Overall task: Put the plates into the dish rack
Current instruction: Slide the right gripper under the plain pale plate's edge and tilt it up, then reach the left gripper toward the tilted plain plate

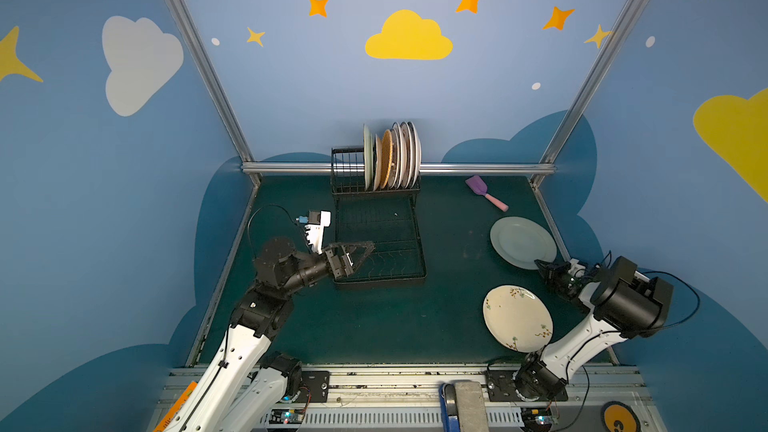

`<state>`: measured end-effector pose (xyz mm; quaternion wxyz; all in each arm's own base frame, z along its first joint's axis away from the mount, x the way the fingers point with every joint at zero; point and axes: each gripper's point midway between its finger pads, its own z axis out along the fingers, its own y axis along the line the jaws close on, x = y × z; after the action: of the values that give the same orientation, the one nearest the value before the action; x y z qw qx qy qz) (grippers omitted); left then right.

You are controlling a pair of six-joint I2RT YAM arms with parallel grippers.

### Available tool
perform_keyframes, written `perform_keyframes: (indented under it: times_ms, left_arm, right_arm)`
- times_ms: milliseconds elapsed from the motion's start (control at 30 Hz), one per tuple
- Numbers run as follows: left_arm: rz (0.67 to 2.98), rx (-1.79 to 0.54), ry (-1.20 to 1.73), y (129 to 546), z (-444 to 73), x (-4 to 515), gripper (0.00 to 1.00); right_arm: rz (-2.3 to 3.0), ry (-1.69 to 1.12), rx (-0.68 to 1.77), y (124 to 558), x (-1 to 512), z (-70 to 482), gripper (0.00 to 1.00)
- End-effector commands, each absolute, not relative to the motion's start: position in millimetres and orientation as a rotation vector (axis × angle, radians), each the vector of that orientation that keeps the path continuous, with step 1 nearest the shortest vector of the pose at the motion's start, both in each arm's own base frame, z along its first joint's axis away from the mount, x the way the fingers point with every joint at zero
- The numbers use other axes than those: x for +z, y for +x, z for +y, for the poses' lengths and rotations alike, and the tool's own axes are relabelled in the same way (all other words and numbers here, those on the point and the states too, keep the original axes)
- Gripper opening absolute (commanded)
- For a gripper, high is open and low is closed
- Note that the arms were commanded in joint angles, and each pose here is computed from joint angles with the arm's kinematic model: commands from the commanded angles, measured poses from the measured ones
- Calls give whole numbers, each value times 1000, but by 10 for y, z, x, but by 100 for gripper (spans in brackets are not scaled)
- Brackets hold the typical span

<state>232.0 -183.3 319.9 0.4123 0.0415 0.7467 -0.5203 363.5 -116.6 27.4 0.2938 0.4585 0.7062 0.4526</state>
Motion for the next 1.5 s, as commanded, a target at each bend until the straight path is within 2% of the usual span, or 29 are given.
perform_keyframes:
  times_ms: [0, 233, 500, 933, 1133, 1467]
  left_arm:
    - [1851, -1250, 127, 2264, -1771, 3312, 100]
    - [1876, -1180, 122, 2203, -1688, 3182, 100]
    - [1871, -1144, 114, 2198, -1641, 3114, 100]
    - [1821, -1128, 93, 2359, -1654, 3131, 100]
    - [1825, -1135, 274, 2370, -1966, 3136, 100]
    - [1815, -964, 643, 2375, -2576, 3045, 100]
  right_arm:
    - [1892, 1231, 1250, 3646, 273, -1044, 2]
    - [1921, 1131, 1279, 3746, 410, -860, 0]
    - [1925, 984, 1298, 3817, 802, -644, 0]
    - [1932, 868, 1410, 3899, 1177, -226, 0]
    - [1963, 797, 1449, 3866, 1437, 39, 0]
    - [2072, 640, 1492, 3565, 1874, 557, 0]
